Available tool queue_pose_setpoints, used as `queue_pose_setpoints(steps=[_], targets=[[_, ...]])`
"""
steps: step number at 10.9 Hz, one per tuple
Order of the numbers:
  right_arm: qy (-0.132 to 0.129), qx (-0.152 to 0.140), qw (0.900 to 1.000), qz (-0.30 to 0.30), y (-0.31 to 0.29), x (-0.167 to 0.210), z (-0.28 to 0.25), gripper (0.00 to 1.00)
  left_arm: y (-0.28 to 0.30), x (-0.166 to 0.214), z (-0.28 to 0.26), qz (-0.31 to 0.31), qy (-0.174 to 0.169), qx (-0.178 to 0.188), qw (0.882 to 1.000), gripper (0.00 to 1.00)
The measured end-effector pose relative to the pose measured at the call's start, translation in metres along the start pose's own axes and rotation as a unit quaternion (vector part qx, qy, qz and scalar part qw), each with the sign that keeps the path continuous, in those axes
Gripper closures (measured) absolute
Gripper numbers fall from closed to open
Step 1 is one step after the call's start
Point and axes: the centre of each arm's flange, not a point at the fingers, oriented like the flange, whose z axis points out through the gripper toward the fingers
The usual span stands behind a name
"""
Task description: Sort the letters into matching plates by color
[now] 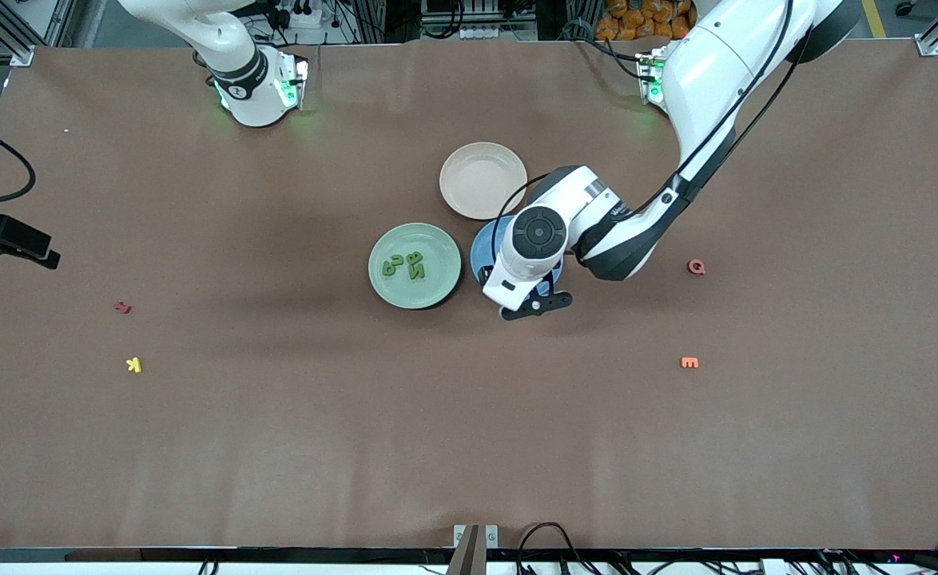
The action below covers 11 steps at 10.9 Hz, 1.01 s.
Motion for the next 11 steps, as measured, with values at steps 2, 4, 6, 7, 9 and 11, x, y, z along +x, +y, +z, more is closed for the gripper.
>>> queue_pose_setpoints(steps=[2, 4, 6, 7, 9, 11], targets=[[-0.003, 0.007, 1.0, -0.004, -0.001, -0.014, -0.006, 0.0, -0.001, 0.009, -0.018, 0.001, 0.026, -0.004, 1.0, 0.0], [-0.012, 0.014, 1.0, -0.009, -0.004, -0.028, -0.006, 0.0, -0.006, 0.015, -0.057, 0.001, 0.065, -0.012, 0.998, 0.0], [-0.024, 0.016, 1.0, -0.011, -0.007, -0.032, 0.004, 0.0, -0.015, 0.018, -0.091, 0.003, 0.1, -0.012, 0.995, 0.0], [-0.029, 0.018, 0.999, -0.012, -0.007, -0.034, 0.008, 0.0, -0.023, 0.023, -0.107, 0.008, 0.117, -0.01, 0.993, 0.0], [-0.031, 0.02, 0.999, -0.013, -0.007, -0.038, 0.01, 0.0, -0.037, 0.023, -0.145, 0.028, 0.142, -0.005, 0.989, 0.0], [-0.028, 0.022, 0.999, -0.017, -0.011, -0.043, 0.007, 0.0, -0.067, 0.027, -0.19, 0.059, 0.149, 0.008, 0.987, 0.0]])
